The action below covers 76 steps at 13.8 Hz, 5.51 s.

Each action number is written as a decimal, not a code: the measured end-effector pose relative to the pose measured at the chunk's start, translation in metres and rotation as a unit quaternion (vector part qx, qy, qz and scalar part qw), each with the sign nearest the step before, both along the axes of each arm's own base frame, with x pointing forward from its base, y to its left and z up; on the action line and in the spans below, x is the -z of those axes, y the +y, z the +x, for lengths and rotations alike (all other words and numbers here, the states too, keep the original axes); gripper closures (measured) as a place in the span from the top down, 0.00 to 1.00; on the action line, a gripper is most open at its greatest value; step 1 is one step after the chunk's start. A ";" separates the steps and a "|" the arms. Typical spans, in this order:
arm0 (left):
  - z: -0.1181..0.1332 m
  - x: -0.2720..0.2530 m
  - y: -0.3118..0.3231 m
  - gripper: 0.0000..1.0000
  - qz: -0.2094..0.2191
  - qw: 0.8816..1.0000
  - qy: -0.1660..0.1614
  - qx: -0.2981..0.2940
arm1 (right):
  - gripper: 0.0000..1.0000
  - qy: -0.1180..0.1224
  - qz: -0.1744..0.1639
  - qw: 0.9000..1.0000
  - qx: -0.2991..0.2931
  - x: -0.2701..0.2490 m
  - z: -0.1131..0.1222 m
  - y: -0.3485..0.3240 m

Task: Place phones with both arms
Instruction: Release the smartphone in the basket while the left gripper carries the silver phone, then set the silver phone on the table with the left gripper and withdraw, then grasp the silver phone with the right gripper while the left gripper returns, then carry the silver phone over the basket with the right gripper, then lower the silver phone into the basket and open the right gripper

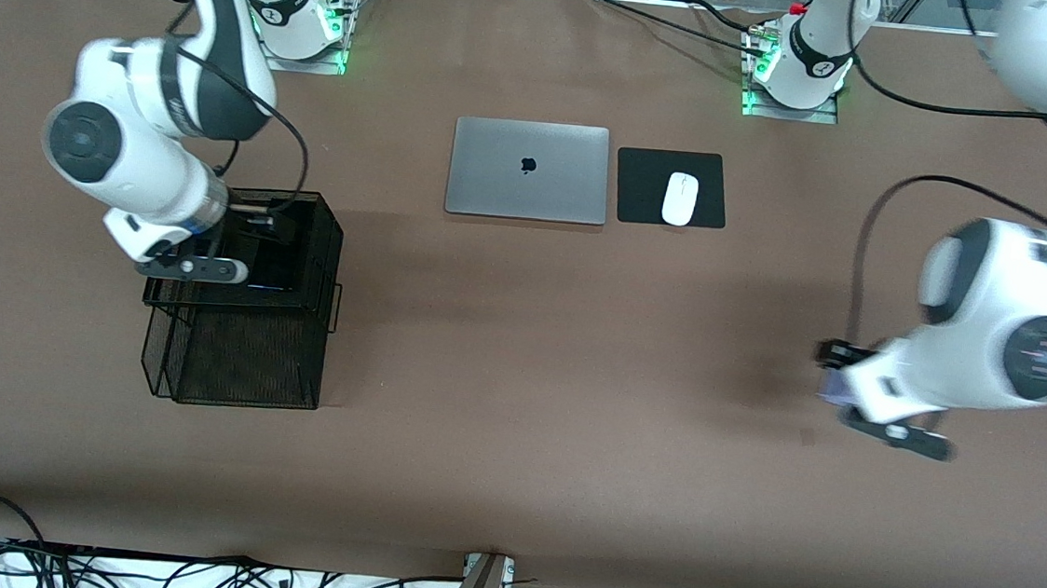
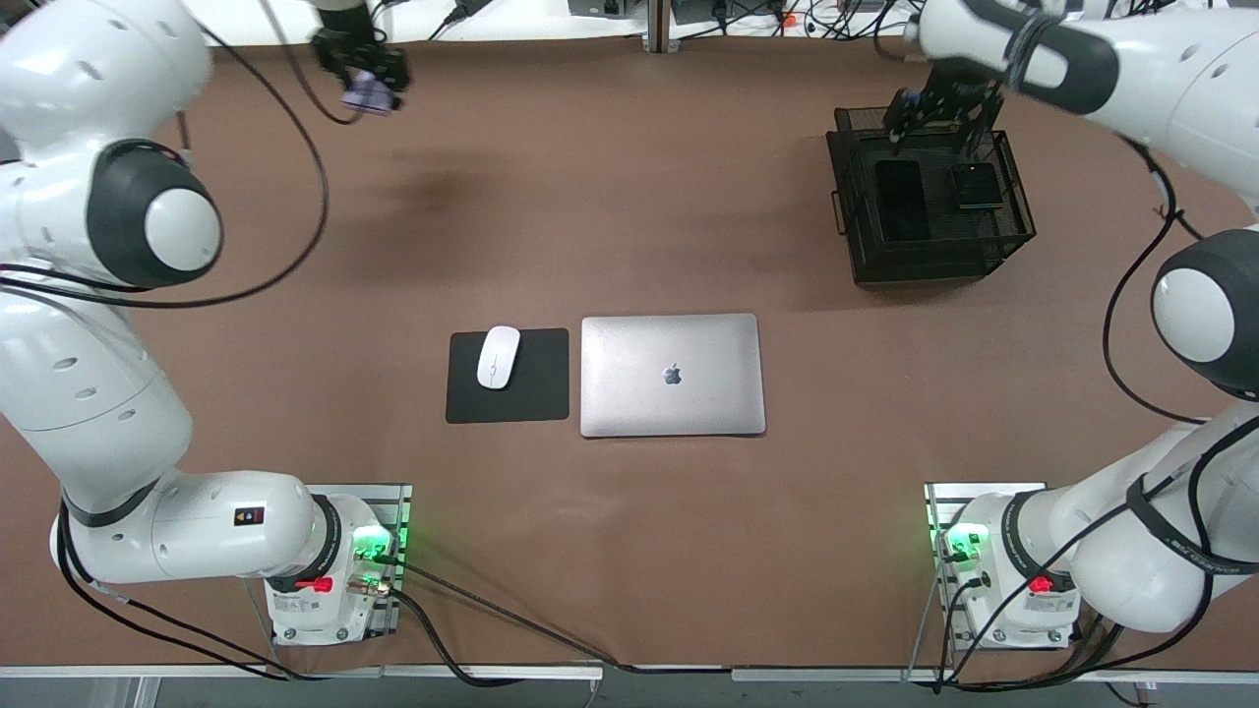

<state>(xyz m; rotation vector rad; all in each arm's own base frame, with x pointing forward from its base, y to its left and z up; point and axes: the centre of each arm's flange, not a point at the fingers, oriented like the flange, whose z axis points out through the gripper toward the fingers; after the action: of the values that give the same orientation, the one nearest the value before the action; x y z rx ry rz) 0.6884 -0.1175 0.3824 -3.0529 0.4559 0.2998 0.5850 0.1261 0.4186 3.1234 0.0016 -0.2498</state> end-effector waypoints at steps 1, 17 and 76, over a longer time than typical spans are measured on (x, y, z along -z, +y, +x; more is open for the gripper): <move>-0.011 0.008 -0.042 0.85 -0.008 1.000 0.011 -0.006 | 1.00 0.004 0.002 1.000 0.002 -0.022 0.003 -0.003; -0.173 0.210 -0.398 0.95 -0.033 0.984 -0.049 -0.166 | 1.00 0.011 -0.001 1.000 0.002 -0.062 0.009 -0.002; -0.134 -0.183 0.091 1.00 -0.011 0.986 -0.095 -0.134 | 0.84 -0.059 -0.030 0.998 -0.013 0.120 0.163 -0.046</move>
<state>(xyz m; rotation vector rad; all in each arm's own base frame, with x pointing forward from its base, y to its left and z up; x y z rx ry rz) 0.5543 -0.0268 0.5650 -3.1219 0.0382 0.0096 0.7482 0.0805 0.2987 3.0711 0.0344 -0.0620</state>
